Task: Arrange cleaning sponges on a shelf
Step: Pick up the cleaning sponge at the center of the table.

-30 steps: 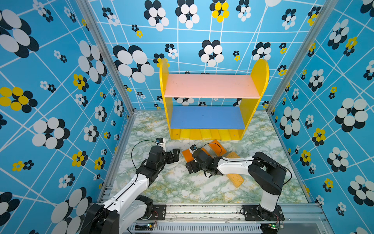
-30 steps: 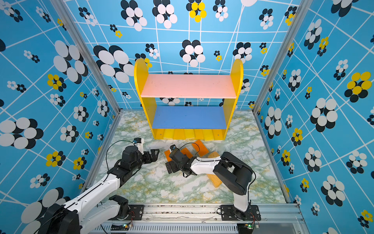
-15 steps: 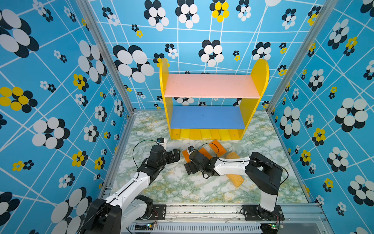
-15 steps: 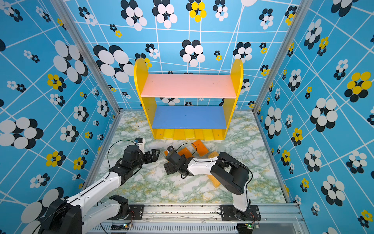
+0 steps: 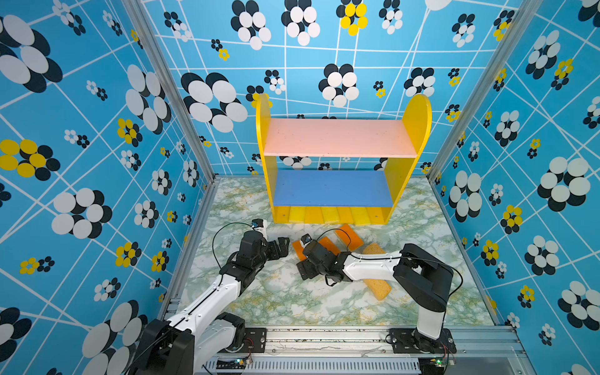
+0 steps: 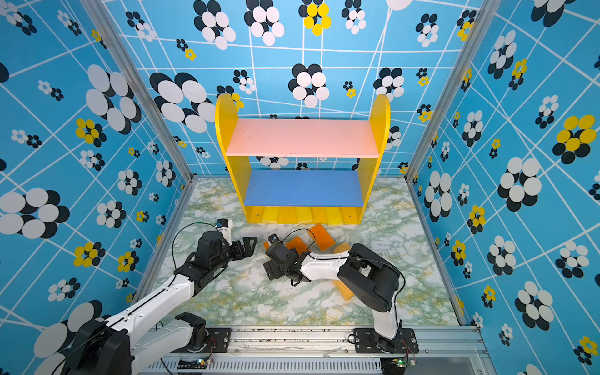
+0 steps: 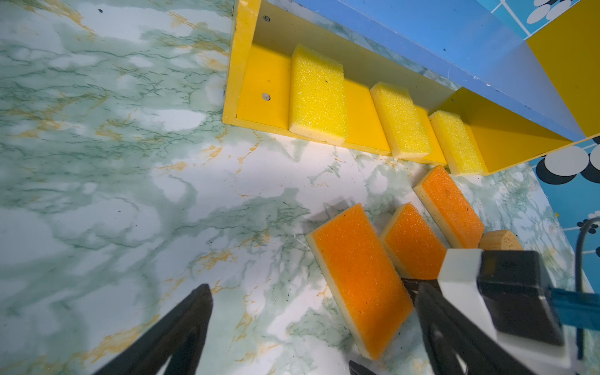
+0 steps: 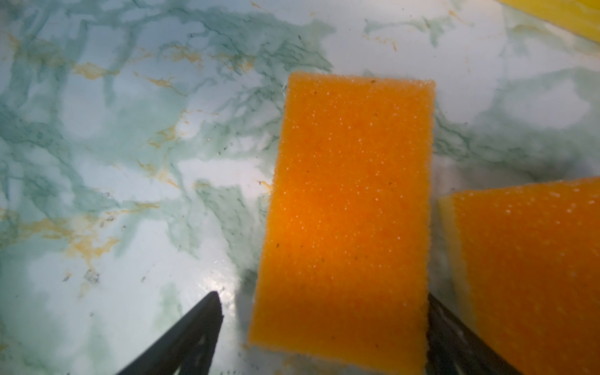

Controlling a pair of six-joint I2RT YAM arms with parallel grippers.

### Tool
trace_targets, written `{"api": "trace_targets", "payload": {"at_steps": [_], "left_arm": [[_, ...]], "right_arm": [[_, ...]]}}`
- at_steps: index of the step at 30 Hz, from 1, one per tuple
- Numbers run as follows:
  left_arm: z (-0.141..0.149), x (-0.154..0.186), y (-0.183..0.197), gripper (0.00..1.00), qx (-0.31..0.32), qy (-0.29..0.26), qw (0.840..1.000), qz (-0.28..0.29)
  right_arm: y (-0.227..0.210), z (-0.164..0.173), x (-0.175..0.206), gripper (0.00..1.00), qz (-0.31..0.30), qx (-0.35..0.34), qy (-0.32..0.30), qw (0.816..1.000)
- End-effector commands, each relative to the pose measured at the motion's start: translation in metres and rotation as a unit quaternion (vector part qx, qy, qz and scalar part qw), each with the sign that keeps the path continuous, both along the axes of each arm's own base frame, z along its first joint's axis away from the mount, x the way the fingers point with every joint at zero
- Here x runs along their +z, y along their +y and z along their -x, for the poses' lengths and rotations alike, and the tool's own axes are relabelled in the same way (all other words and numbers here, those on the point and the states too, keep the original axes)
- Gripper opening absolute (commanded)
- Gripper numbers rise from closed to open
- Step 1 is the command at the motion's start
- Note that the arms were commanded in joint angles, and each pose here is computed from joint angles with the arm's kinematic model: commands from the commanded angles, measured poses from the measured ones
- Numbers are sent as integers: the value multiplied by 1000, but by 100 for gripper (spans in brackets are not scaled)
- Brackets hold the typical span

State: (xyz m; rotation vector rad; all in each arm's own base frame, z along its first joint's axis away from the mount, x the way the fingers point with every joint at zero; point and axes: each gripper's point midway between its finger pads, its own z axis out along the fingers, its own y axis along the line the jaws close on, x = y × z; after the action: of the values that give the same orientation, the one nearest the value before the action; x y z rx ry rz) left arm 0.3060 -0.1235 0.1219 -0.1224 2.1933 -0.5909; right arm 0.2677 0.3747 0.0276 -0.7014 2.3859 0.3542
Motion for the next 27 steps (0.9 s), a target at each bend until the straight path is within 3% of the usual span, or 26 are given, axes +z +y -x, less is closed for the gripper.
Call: {"api": "trace_targets", "payload": {"at_steps": [1,10,27], "left_arm": [[-4,11,6,99,11,-16,1000,-5],[-6,11,5,99,11,-17,1000,-4],[-8,9,5,99,12,-14,1000,-8]], "right_arm": [[-6,4,0,92,19,-2,0,1000],[-14,4,1,87,30,-6,-7,999],[-15,-1,17,61,14,-14,-34,999]]}}
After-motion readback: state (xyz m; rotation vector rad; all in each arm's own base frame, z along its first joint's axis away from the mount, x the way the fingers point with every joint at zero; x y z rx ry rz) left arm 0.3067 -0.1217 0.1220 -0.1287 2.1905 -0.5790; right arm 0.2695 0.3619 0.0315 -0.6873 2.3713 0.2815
